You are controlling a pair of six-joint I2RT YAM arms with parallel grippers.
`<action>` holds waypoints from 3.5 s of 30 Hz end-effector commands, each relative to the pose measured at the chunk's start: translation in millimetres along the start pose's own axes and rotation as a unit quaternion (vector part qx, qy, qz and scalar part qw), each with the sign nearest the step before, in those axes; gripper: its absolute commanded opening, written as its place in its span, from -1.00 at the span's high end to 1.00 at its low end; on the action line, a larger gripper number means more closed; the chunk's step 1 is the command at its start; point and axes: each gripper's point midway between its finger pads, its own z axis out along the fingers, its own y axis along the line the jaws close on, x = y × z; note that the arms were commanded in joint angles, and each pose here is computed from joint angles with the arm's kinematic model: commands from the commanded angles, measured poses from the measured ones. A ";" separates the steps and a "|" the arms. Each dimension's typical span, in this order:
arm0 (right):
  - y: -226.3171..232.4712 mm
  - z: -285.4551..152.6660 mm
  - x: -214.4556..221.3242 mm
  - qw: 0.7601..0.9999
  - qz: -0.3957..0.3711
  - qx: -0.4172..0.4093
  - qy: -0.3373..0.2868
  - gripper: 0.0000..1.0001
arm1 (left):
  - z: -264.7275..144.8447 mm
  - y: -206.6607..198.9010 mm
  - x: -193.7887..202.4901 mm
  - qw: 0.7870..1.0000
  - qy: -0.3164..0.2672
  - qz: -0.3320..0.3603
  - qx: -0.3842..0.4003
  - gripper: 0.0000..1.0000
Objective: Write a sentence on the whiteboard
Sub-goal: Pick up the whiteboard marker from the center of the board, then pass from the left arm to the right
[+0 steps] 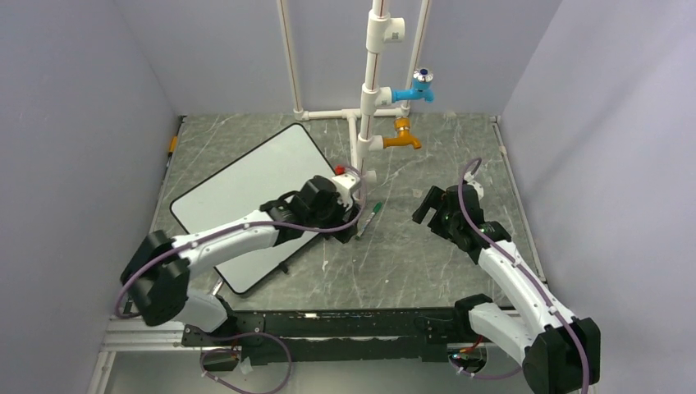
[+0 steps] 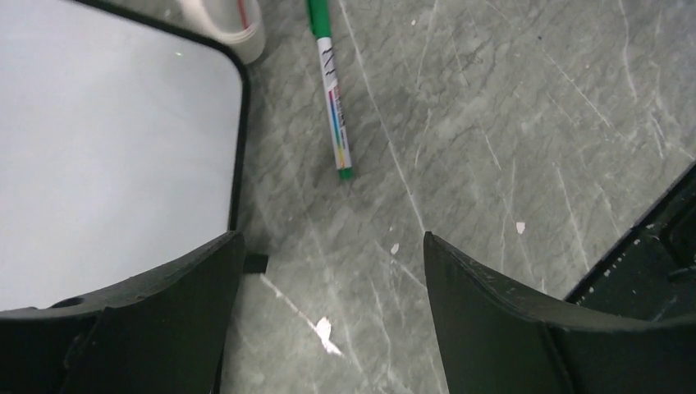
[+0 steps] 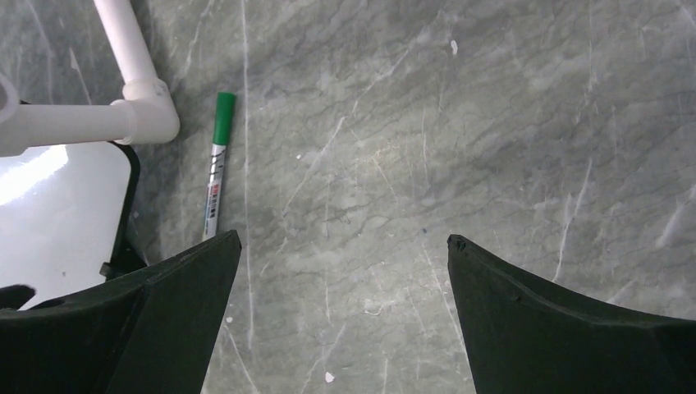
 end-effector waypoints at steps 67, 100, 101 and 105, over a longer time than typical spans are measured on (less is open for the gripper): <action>173.6 -167.9 -40.8 0.842 -0.069 -0.527 -0.090 -0.41 | -98.1 -103.9 -129.8 0.958 -0.179 -0.152 0.161 1.00; 237.9 -187.0 -44.2 0.804 -0.047 -0.586 -0.095 0.20 | -143.5 -126.3 -153.1 0.919 -0.268 -0.146 0.249 1.00; 238.7 -186.5 -44.6 0.804 -0.048 -0.584 -0.095 0.34 | -143.5 -126.4 -152.9 0.919 -0.268 -0.146 0.250 1.00; 242.4 -184.9 -43.0 0.810 -0.064 -0.576 -0.087 1.00 | -142.1 -127.3 -152.0 0.921 -0.264 -0.143 0.250 1.00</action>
